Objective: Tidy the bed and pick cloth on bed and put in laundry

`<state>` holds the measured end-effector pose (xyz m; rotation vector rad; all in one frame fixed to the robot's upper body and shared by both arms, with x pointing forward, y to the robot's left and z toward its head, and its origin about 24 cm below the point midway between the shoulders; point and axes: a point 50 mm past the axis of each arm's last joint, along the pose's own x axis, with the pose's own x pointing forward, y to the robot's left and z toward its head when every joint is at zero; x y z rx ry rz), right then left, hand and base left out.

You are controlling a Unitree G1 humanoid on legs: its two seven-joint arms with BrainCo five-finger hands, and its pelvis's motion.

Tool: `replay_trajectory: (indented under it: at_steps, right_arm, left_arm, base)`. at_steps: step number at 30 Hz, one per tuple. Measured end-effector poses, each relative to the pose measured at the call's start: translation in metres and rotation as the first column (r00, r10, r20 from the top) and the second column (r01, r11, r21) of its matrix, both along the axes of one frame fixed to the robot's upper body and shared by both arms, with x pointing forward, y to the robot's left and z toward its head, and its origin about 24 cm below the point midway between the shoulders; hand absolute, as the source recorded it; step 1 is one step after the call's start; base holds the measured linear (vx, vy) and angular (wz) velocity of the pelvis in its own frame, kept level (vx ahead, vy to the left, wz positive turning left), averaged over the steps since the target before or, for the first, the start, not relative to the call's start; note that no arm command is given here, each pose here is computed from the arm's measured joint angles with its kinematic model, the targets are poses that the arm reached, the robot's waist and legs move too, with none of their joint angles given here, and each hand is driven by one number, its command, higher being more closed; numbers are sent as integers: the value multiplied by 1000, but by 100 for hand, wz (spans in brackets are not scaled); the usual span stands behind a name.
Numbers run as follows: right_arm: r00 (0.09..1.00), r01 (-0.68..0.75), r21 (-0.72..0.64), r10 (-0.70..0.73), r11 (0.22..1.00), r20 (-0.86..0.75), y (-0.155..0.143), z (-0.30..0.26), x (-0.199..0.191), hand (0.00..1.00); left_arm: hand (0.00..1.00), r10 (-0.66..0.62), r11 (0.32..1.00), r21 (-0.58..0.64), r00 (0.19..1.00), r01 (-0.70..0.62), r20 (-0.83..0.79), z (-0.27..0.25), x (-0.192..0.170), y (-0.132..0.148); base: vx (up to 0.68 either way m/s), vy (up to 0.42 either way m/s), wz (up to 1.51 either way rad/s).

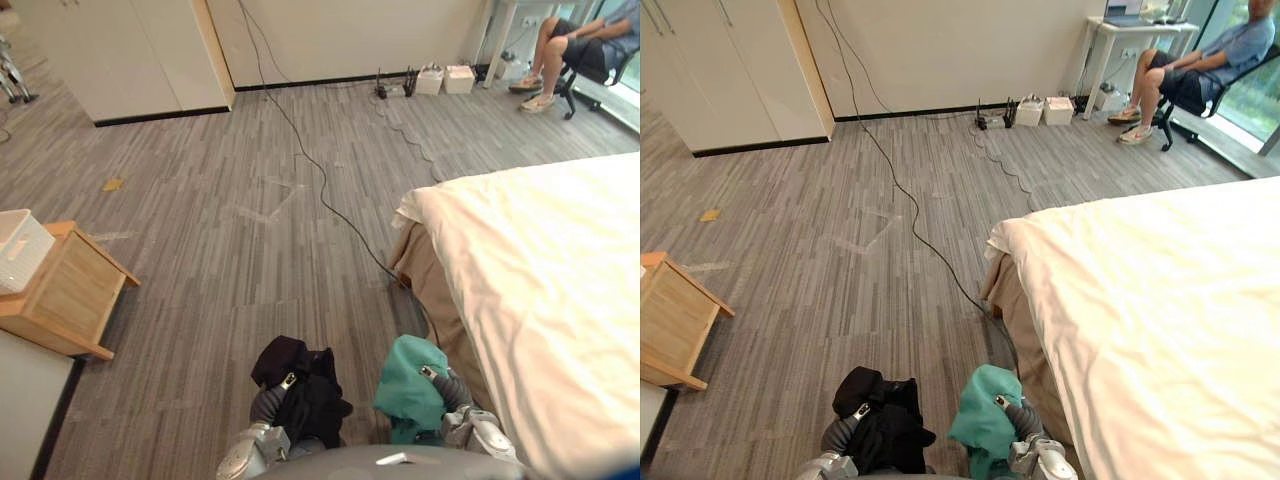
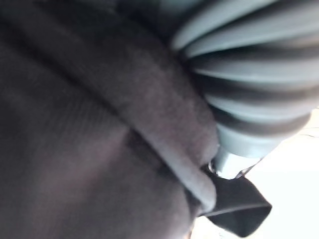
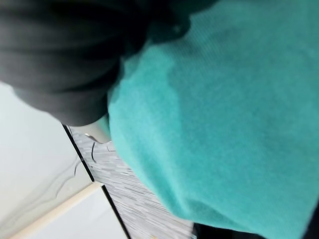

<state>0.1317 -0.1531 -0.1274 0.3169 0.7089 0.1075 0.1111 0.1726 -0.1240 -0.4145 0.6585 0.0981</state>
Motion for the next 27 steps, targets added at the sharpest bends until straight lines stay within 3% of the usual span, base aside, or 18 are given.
replay_trajectory:
  at_steps: [9, 12, 19, 23, 27]
  right_arm:
    - [998, -12, 14, 11, 1000, 62, -1, 6, 9, 100]
    - [998, -10, 9, 10, 1000, 69, -4, 7, 9, 100]
    - [993, -50, -19, 52, 999, 105, -9, 15, 24, 100]
    - [997, -37, -55, 41, 998, 71, -20, 19, 27, 100]
    - [998, -22, -52, 26, 998, 63, -23, 19, 27, 100]
  left_arm:
    - [100, 18, 999, 36, 999, -19, 36, 6, 25, 7]
    - [100, 37, 999, 40, 999, -37, -2, 0, 13, 12]
    - [100, 99, 994, -50, 994, -101, -56, -8, -8, -3]
    - [100, 79, 989, -128, 996, -72, 50, 8, -4, -13]
    - [100, 62, 988, -144, 997, -53, 56, 9, -4, -15]
  base:
    - [367, -101, 39]
    - [416, -300, 40]
    - [409, -351, 15]
    - [338, -125, 24]
    - [271, 36, 16]
